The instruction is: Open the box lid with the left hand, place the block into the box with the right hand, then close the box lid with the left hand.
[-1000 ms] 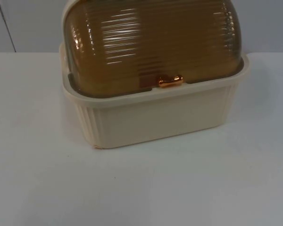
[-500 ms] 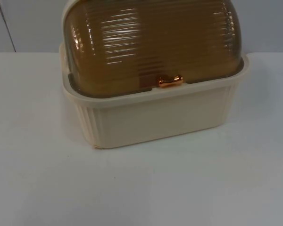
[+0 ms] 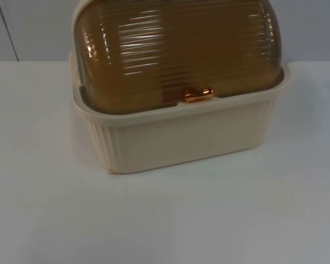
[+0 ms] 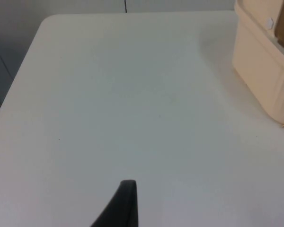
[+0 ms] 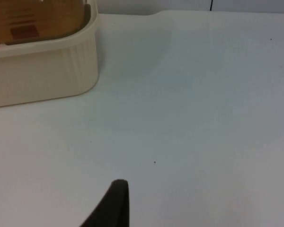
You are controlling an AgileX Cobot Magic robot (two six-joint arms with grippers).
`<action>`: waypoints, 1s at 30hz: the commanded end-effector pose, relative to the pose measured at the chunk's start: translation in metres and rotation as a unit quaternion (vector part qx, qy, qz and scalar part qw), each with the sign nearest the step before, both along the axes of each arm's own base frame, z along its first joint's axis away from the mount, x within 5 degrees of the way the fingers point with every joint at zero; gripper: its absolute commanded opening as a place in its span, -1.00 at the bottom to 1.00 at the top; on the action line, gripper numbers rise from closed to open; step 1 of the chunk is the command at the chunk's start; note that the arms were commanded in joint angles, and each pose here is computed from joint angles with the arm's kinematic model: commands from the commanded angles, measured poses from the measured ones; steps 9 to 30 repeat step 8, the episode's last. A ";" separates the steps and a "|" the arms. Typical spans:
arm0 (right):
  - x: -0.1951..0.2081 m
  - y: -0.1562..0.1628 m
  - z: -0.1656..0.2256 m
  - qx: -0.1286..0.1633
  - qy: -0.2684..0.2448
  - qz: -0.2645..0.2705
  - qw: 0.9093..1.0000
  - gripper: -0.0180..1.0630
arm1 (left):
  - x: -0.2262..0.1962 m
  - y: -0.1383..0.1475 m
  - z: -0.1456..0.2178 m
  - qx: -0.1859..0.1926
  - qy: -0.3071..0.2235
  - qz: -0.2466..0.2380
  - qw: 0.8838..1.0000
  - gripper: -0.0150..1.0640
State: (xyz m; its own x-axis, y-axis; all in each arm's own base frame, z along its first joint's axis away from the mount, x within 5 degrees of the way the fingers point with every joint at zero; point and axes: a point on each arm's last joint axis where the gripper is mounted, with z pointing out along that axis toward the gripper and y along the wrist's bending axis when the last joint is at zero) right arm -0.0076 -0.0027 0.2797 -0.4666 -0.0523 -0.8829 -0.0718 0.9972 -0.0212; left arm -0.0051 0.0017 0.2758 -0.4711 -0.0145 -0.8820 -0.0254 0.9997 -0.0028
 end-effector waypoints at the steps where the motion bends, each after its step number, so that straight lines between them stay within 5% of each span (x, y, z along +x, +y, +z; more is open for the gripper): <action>1: 0.000 0.000 0.000 0.003 -0.005 0.004 1.000 0.97 | 0.000 0.000 -0.001 -0.002 0.001 0.003 1.000 0.96; 30: 0.000 0.000 0.000 0.003 -0.005 0.004 1.000 0.97 | 0.000 0.000 -0.001 -0.002 0.001 0.003 1.000 0.96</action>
